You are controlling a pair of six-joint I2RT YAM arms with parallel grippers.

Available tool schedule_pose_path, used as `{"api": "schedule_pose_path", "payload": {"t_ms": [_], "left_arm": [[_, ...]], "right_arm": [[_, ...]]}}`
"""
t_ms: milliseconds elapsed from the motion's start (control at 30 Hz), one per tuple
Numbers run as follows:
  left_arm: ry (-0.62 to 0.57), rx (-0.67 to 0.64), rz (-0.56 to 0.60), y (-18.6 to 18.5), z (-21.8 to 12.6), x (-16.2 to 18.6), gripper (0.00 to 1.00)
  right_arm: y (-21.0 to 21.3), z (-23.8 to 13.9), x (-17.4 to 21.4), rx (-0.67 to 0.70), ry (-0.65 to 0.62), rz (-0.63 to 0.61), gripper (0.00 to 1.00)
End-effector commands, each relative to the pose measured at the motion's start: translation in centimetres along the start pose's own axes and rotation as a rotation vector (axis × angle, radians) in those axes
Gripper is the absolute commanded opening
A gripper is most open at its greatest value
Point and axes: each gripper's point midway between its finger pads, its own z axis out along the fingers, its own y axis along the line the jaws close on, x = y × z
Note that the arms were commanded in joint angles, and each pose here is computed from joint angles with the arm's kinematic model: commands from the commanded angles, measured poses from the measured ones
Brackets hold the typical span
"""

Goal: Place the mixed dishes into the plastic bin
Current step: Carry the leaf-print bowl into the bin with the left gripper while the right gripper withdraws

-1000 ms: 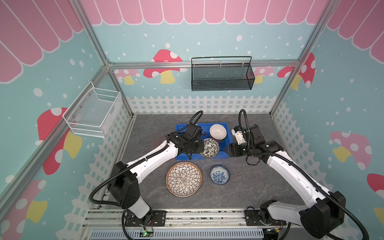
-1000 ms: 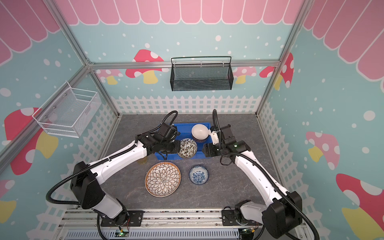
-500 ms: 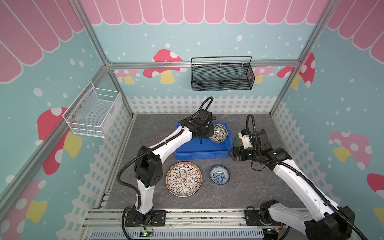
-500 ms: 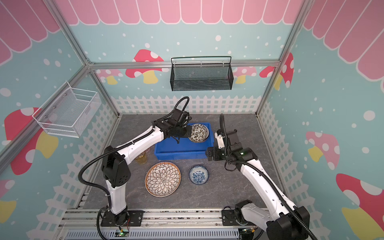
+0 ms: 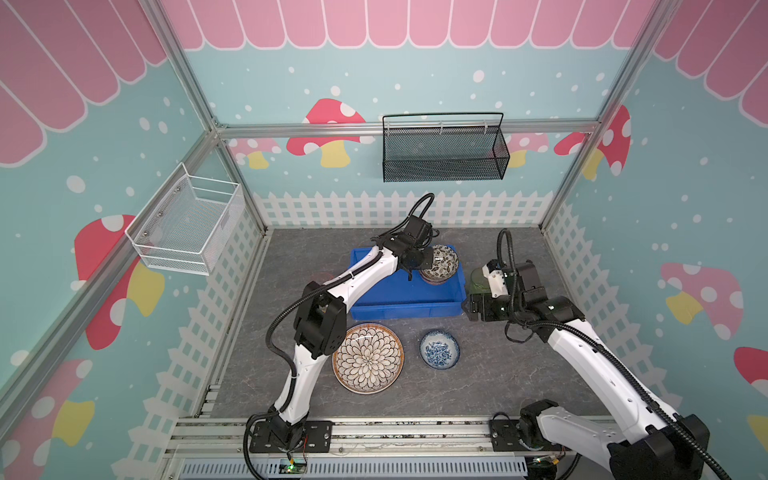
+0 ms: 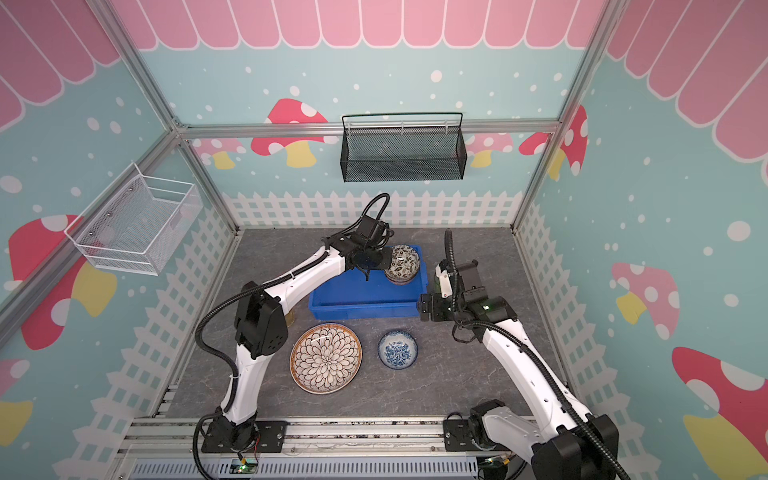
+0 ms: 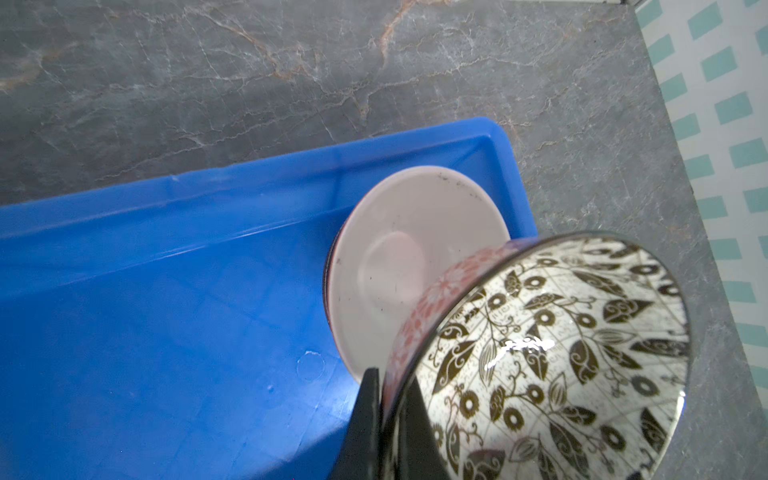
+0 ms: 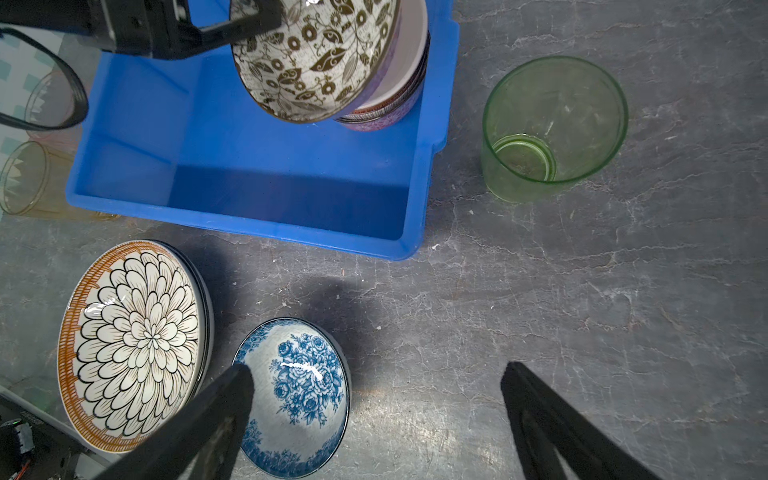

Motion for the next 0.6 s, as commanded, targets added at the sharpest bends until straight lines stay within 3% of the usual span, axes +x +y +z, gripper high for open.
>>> {"api": "schedule_pose_path", "payload": {"t_ms": [0, 567], "left_arm": [[-0.067, 0.009, 0.008, -0.2, -0.3, -2.4, 0.0], [-0.033, -0.015, -0.007, 1.2, 2.0, -1.8, 0.0]], "right_arm": [[-0.6, -0.2, 0.5, 0.02, 0.002, 0.001, 0.97], [-1.7, 0.4, 1.2, 0.034, 0.019, 0.007, 0.97]]}}
